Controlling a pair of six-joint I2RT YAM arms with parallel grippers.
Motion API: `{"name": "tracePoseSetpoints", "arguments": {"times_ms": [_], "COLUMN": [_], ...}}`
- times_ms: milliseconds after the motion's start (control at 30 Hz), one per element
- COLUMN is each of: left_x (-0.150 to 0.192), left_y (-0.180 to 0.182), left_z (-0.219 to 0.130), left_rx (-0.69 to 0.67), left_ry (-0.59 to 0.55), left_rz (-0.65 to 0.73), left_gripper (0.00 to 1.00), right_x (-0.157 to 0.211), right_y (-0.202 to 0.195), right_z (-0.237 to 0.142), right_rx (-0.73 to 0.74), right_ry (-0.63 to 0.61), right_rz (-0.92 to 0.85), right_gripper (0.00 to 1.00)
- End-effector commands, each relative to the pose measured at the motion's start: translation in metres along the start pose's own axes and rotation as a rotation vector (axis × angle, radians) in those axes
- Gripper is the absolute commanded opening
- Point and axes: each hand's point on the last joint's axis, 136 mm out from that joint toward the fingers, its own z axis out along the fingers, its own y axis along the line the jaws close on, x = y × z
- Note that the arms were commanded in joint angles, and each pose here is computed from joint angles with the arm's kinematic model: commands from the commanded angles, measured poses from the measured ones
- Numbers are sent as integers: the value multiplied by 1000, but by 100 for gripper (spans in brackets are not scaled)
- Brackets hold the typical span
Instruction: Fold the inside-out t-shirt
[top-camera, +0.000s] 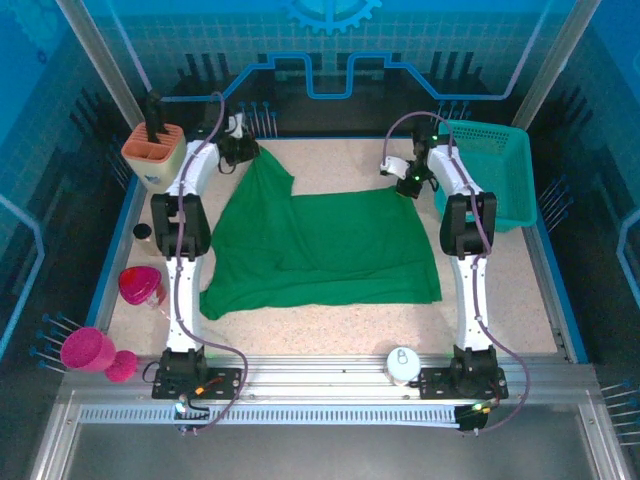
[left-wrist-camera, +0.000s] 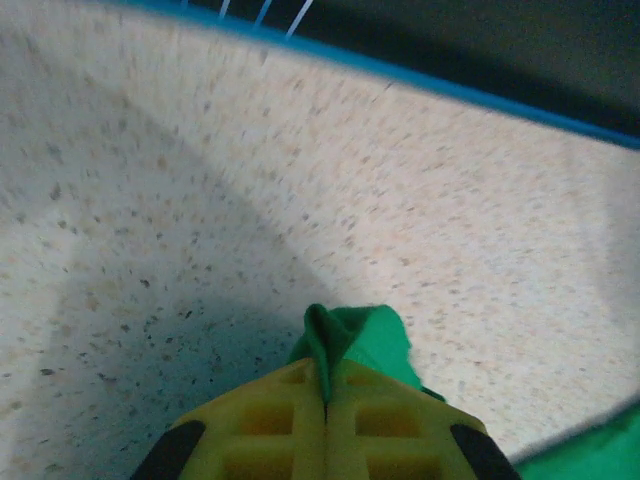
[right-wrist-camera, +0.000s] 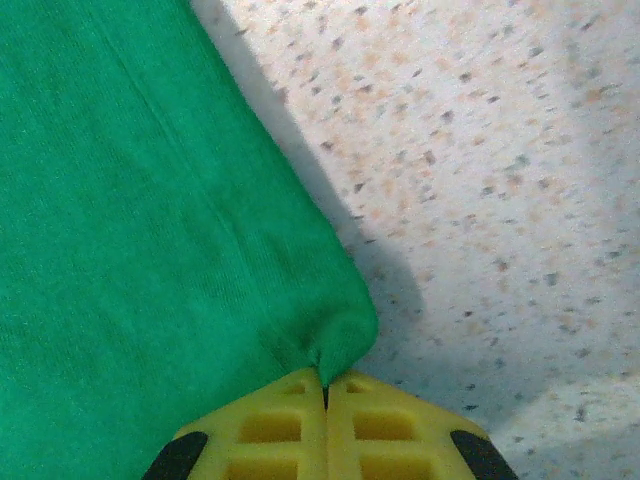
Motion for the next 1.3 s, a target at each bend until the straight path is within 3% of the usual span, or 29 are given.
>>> {"name": "tracePoseSetpoints", "arguments": {"times_ms": [0,233,533,833,1067,1267], "left_x": [-36,-24,2,56,130,191], "left_y": [-24,-44,-43,-54,-46,-40], "left_z": [-50,-81,-103,-147,-177,-197], "left_rx": [13,73,29,26,11,16], "left_ry": [-147,-231,-180,-162,-79,-30], "left_rz": [159,306,452,508,430,257], "left_gripper": [0,0,0,0,0,0], "right_x": [-22,-24,-11,21,56,76], "right_y": [-37,-43,-23,20,51,92], "right_z": [-55,-89,-101,-95,-96,-95], "right_rx": [196,295,407,317,257,174], "right_ry": [-117,-146,-214,-146,33,23], "right_rz": [-3,-90,-139,-227,-376,-406], "right_gripper": [0,0,0,2,4,7]}}
